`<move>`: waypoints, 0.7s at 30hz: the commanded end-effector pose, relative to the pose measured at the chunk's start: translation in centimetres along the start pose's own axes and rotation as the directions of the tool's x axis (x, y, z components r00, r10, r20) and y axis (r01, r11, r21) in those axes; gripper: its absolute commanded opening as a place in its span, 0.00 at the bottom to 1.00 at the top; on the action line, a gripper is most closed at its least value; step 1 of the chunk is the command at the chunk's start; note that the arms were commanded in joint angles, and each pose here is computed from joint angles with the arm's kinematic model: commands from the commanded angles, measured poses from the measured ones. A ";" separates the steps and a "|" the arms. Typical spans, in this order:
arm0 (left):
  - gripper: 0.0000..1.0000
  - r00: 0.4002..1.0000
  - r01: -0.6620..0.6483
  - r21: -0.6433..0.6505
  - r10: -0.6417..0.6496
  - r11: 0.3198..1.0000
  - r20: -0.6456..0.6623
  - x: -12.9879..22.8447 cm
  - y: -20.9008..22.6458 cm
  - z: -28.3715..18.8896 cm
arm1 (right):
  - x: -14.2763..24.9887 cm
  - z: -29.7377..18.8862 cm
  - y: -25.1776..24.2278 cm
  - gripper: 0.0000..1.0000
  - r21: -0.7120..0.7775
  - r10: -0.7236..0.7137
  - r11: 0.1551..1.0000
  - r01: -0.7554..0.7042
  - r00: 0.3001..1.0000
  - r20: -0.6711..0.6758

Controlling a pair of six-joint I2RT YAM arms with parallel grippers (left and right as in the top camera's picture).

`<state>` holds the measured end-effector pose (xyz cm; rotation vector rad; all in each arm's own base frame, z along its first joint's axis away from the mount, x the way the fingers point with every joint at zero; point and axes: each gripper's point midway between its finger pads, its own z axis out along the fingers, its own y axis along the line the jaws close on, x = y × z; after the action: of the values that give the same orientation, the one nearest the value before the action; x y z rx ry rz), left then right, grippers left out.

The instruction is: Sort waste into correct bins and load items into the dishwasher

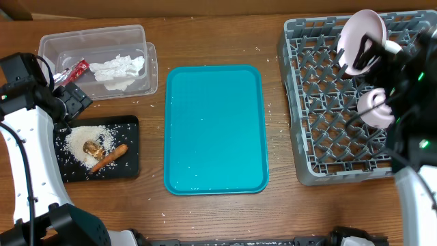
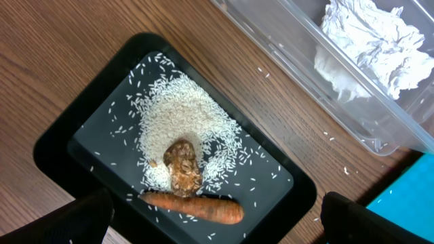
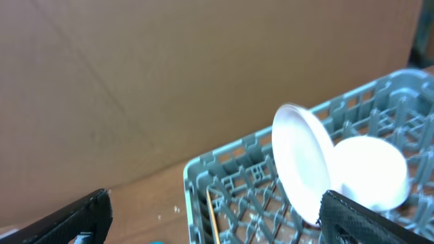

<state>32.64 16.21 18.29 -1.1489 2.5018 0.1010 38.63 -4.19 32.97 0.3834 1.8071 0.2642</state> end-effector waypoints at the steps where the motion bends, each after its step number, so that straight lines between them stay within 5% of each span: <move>1: 1.00 1.000 0.012 0.001 -0.012 1.000 -0.004 0.0 -0.2 0.2 | 2.5 -1.7 0.5 1.00 -0.071 -0.017 0.997 0.019 0.999 0.031; 21: 1.00 1.000 0.012 0.001 -0.012 1.000 -0.004 0.0 -0.2 0.2 | 13.9 -9.2 2.7 1.00 -0.271 -0.191 0.925 0.266 0.943 0.272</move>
<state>32.62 16.20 18.28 -1.1491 2.5026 0.1005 27.54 3.66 24.32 0.0144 1.5561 0.3361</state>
